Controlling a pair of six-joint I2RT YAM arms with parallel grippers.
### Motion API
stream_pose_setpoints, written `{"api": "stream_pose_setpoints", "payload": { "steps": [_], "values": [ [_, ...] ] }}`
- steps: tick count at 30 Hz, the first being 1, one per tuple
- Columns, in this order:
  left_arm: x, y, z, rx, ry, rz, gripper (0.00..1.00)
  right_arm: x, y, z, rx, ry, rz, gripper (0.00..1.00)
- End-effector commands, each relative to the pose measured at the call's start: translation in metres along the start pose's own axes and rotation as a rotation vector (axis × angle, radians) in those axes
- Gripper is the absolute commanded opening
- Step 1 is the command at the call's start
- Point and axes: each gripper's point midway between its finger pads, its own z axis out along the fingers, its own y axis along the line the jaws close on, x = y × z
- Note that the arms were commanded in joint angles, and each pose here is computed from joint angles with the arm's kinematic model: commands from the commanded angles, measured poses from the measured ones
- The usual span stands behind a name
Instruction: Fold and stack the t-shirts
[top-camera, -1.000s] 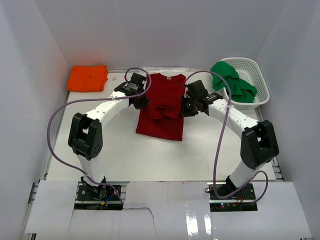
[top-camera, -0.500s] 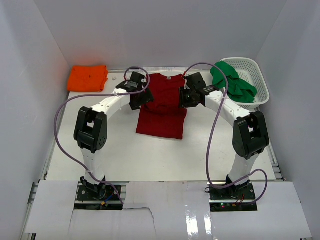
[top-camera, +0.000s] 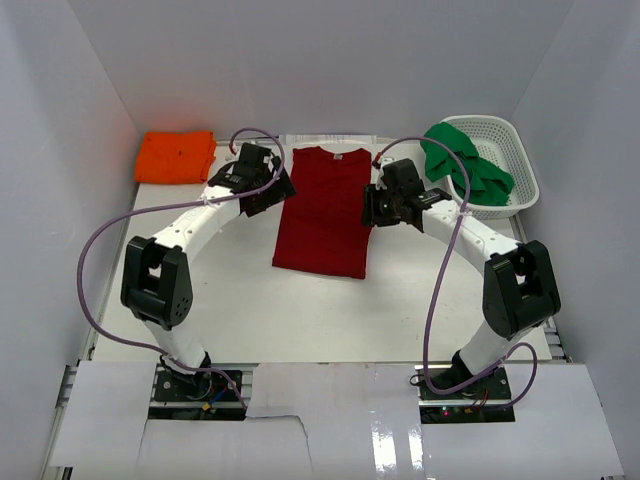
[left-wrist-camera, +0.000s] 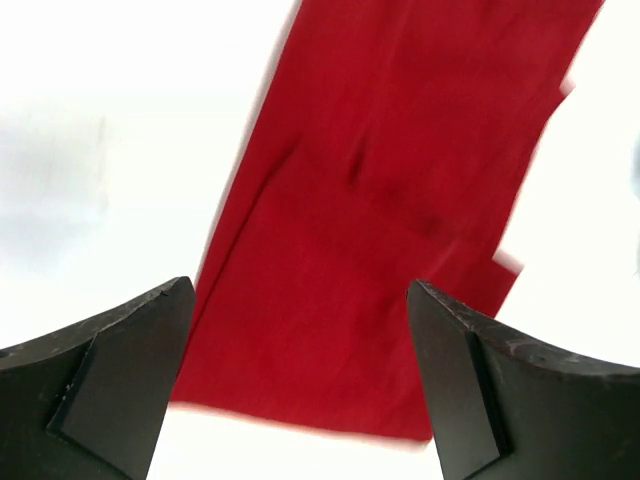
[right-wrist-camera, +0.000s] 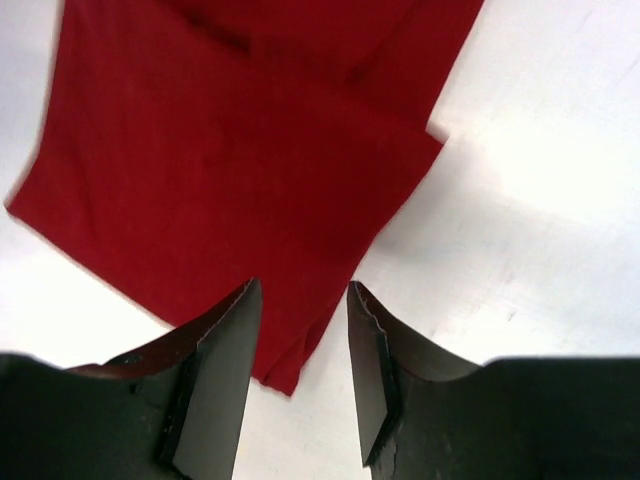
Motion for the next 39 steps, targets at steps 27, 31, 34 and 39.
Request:
{"api": "stream_pose_setpoints", "payload": {
  "steps": [27, 31, 34, 39],
  "values": [
    [0.141, 0.102, -0.003, 0.014, 0.114, 0.005, 0.97, 0.140, 0.031, 0.029, -0.265, 0.234, 0.175, 0.36],
    [0.144, 0.108, 0.009, -0.027, 0.131, 0.017, 0.91, 0.145, 0.031, 0.034, -0.265, 0.255, 0.171, 0.20],
    [0.148, 0.112, 0.012, -0.041, 0.137, 0.022, 0.90, 0.146, 0.031, 0.035, -0.265, 0.250, 0.167, 0.12],
    [0.160, 0.113, 0.014, -0.027, 0.175, 0.023, 0.79, 0.145, 0.032, 0.036, -0.268, 0.254, 0.162, 0.08]
  ]
}}
